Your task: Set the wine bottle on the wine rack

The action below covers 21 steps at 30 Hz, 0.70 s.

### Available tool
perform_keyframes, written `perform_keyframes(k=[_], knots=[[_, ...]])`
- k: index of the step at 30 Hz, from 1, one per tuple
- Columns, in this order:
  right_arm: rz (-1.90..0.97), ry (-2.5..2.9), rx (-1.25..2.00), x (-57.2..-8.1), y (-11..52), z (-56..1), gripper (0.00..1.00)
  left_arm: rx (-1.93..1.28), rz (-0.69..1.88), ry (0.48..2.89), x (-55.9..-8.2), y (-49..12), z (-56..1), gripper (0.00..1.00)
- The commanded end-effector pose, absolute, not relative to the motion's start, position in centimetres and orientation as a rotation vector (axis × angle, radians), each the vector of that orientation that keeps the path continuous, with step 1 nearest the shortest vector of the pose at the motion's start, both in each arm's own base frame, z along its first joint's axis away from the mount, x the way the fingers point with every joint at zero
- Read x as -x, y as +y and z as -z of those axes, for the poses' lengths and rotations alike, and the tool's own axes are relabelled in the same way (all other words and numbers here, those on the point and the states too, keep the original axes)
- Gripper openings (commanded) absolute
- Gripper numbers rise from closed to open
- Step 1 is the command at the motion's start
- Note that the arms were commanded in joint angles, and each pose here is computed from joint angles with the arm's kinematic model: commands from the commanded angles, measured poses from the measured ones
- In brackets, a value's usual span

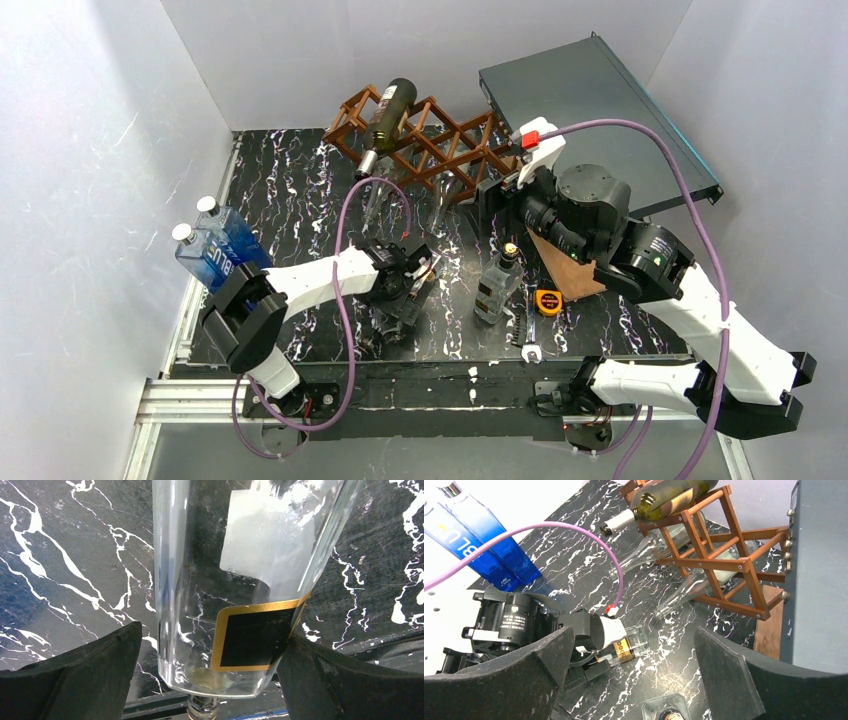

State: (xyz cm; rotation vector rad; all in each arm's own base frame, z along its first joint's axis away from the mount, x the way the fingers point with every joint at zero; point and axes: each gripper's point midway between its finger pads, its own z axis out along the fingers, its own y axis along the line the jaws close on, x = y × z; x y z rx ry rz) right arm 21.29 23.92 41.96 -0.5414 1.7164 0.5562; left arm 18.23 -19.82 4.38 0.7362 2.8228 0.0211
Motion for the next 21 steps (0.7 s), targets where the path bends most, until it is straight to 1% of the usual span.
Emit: perform_keyframes(k=[1,7,8,10,13,16,17,18,21], knots=[[-0.616,1.659,0.503,-21.1,24.2,-43.8,0.98,-0.719,0.025,2.791,-17.9,-20.0,-5.1,0.97],[-0.626,1.654,0.498,-20.9,24.1,-44.0,0.98,-0.701,0.023,2.806,-17.4,-20.0,-4.0,0.96],[-0.626,1.655,0.496,-20.9,24.0,-44.0,0.98,-0.700,0.022,2.807,-17.4,-20.0,-3.8,0.94],[-0.625,1.655,0.495,-20.9,24.0,-44.1,0.98,-0.697,0.026,2.800,-17.4,-20.2,-3.8,0.87],[-0.626,1.654,0.493,-20.9,23.9,-44.1,0.98,-0.674,0.044,2.774,-17.5,-20.3,-4.3,0.64],[-0.623,1.653,0.487,-20.8,23.7,-44.2,0.98,-0.641,0.099,2.732,-17.6,-20.5,-5.7,0.46],[-0.623,1.651,0.484,-20.8,23.5,-44.3,0.98,-0.635,0.119,2.715,-17.6,-20.7,-6.4,0.38],[-0.623,1.650,0.481,-20.7,23.4,-44.3,0.98,-0.625,0.136,2.699,-17.7,-20.7,-7.0,0.29],[-0.622,1.646,0.472,-20.7,23.1,-44.5,0.98,-0.598,0.183,2.663,-17.7,-20.8,-9.1,0.09]])
